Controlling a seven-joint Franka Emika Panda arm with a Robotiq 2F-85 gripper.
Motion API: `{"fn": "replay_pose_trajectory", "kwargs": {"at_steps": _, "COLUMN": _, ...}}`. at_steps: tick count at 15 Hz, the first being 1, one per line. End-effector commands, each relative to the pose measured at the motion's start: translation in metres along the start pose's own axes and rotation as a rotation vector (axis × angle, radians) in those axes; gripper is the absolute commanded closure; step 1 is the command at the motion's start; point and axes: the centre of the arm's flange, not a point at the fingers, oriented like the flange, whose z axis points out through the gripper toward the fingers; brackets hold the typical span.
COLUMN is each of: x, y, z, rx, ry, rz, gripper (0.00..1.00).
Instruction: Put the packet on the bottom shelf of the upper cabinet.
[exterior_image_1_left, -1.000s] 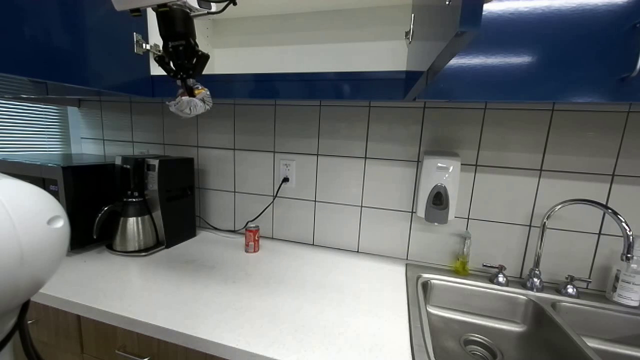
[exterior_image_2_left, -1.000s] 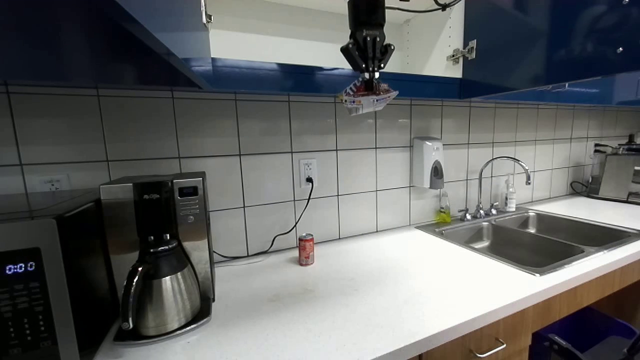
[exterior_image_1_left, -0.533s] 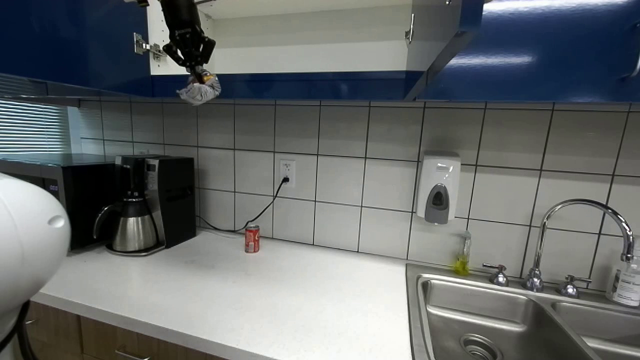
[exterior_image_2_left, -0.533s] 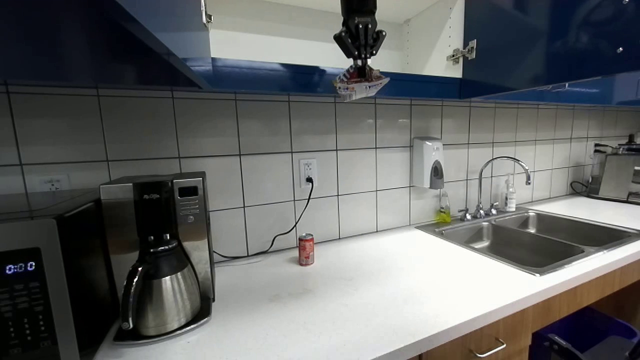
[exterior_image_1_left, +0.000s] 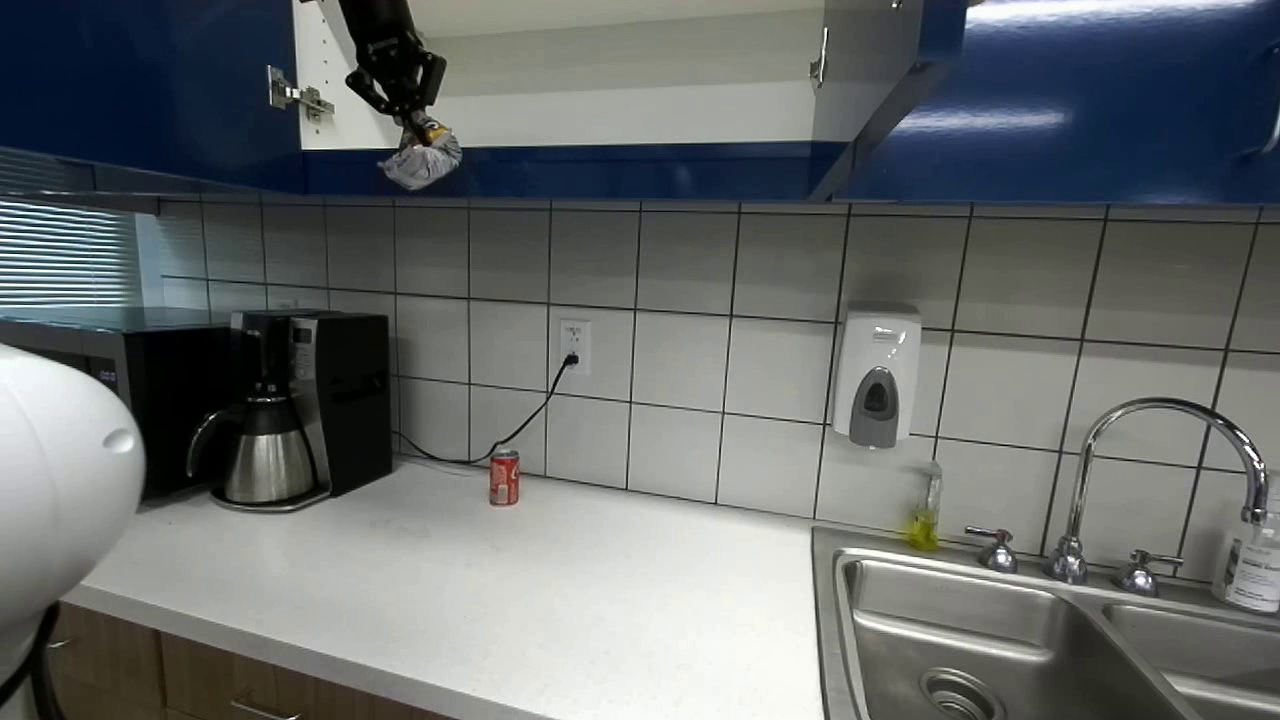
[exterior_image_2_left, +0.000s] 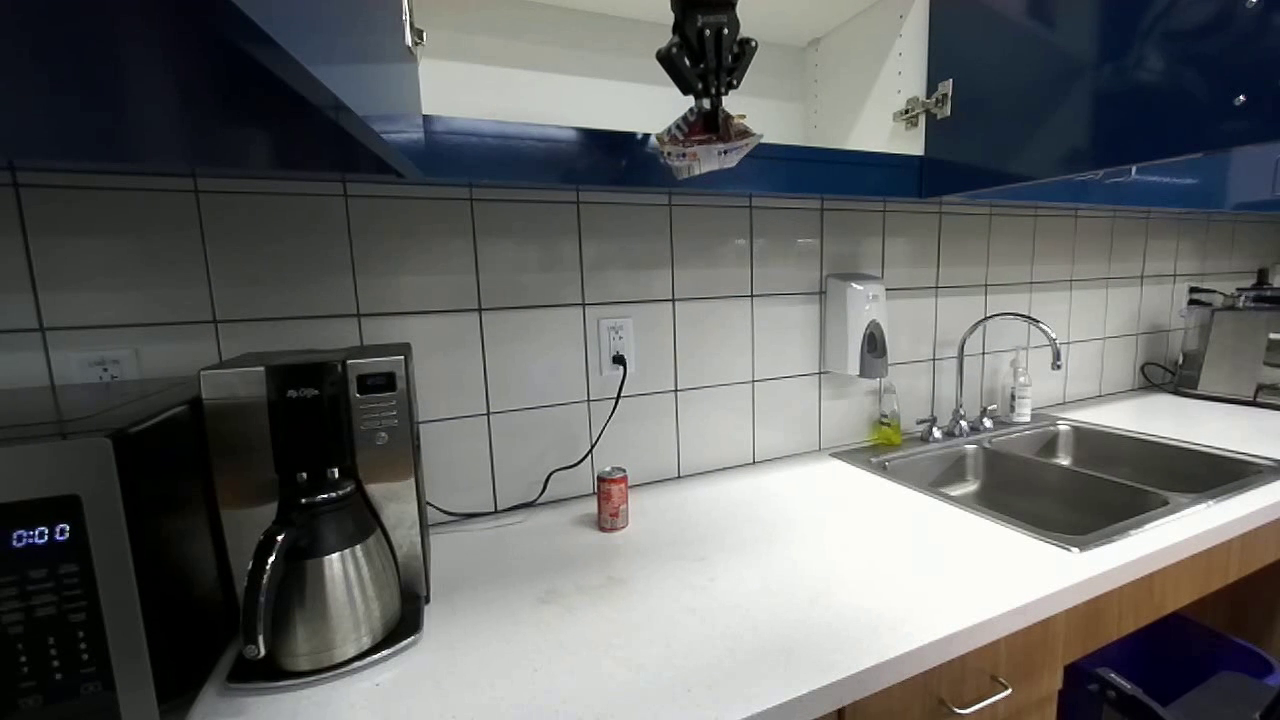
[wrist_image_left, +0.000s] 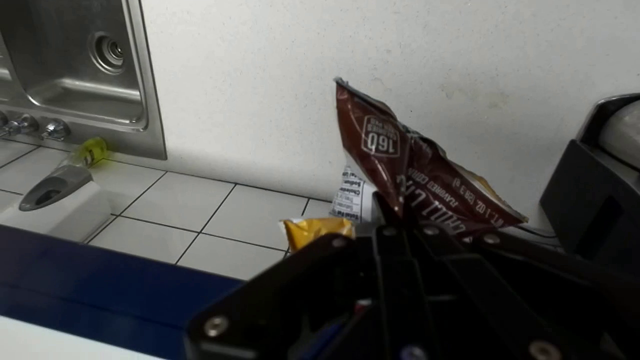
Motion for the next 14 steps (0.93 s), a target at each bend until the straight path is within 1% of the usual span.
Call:
{"fn": "replay_pose_trajectory", "kwargs": {"at_steps": 1, "x": 0.015, "y": -0.005, "z": -0.026, "rx": -0.028, "ry": 0.008, "rz": -0.023, "gripper": 1.00}}
{"fn": "replay_pose_trajectory", "kwargs": {"at_steps": 7, "x": 0.014, "y": -0.013, "z": -0.052, "rx": -0.073, "ry": 0.076, "rz": -0.047, "gripper": 1.00}}
{"fn": "replay_pose_trajectory", "kwargs": {"at_steps": 14, "x": 0.023, "y": 0.006, "z": -0.058, "rx": -0.163, "ry": 0.188, "rz": -0.067, "gripper": 1.00}}
